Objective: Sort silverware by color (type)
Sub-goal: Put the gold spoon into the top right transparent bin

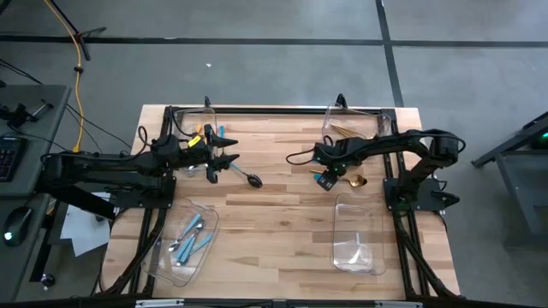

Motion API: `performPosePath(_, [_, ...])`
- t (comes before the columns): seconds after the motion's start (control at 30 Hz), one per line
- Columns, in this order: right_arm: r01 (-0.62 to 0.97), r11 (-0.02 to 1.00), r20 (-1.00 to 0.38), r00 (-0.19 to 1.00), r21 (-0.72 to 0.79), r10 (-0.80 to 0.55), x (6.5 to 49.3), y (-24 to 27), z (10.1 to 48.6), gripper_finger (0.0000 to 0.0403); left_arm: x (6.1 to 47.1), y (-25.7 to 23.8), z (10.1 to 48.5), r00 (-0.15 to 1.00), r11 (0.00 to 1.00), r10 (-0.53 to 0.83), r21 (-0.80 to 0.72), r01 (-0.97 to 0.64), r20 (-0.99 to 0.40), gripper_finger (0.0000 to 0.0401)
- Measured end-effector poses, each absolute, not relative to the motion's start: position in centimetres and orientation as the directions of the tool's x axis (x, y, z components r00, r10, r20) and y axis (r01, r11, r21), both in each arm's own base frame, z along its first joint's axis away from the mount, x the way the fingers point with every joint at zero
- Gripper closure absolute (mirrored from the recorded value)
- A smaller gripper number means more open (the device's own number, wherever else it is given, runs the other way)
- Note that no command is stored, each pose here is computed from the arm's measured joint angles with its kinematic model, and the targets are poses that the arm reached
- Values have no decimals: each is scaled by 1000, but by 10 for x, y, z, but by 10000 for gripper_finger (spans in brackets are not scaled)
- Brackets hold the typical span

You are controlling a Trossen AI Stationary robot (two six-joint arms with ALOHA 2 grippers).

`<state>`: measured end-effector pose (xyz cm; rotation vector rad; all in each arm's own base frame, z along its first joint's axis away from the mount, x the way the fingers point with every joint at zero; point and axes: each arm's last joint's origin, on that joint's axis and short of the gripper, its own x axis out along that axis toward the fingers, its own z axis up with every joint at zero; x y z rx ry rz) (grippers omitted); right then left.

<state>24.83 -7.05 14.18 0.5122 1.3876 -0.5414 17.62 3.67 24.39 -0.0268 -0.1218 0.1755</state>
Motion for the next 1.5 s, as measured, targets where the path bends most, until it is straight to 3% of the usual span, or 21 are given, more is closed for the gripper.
performPosePath(0.57, [591,806,-984,160,37,-73,256,-73,158,226,176,37,243,978,984,176,-38,-173,110,190])
performPosePath(1.5, [647,762,-984,122,-20,-129,249,-73,147,226,176,37,242,980,984,176,-38,-173,98,190])
